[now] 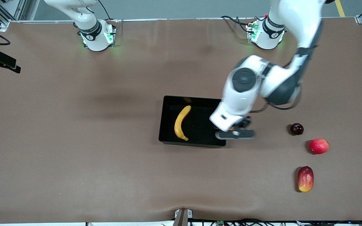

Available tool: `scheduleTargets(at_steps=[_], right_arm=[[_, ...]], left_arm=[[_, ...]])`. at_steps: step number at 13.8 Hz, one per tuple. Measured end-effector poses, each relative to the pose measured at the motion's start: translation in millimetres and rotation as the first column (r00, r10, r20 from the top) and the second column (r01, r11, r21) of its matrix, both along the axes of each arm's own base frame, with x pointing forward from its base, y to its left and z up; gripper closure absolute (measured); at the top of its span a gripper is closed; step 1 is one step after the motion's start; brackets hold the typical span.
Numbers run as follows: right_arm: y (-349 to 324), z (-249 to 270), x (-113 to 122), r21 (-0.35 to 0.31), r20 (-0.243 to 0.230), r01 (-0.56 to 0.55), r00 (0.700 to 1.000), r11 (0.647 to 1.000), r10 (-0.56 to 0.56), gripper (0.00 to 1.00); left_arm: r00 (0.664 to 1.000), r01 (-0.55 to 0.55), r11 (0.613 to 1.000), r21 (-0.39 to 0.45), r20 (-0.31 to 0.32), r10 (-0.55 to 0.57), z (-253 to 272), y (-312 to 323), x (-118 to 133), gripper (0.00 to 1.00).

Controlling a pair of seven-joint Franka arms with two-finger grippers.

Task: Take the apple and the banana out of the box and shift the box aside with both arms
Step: 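Carry the apple out of the tray and set it beside the plum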

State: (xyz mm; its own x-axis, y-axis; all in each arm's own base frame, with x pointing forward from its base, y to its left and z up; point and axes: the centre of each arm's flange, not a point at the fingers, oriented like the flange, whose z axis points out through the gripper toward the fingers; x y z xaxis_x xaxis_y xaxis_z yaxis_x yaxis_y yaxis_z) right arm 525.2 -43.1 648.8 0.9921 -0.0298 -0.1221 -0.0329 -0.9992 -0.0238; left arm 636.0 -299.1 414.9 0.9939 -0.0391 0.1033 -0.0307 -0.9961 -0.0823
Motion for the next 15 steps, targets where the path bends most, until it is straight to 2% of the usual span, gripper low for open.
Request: scheduleTargets(at_steps=[3, 7, 9, 11, 15], right_arm=[[0, 0, 0, 0.0, 0.0, 0.0, 1.0, 1.0, 0.0, 0.0], [-1, 1, 0, 0.0, 0.001, 0.002, 1.0, 1.0, -0.002, 0.0], [-2, 1, 0, 0.0, 0.002, 0.003, 1.0, 1.0, -0.003, 0.0], [-2, 1, -1, 0.0, 0.003, 0.004, 1.0, 1.0, -0.004, 0.0], [-2, 1, -1, 0.0, 0.003, 0.004, 1.0, 1.0, -0.004, 0.0]], left_arm=[[0.998, 0.021, 0.999, 0.024, -0.057, -0.02, -9, 93, 31, 0.35], [0.988, -0.005, 1.0, 0.026, -0.153, 0.009, -74, 174, 49, 0.35], [0.983, -0.027, 1.0, 0.007, -0.179, 0.028, -118, 197, 53, 0.35], [0.983, -0.042, 0.999, -0.016, -0.177, 0.038, -157, 212, 53, 0.35], [0.98, -0.035, 0.999, -0.03, -0.196, 0.028, -191, 224, 47, 0.35]])
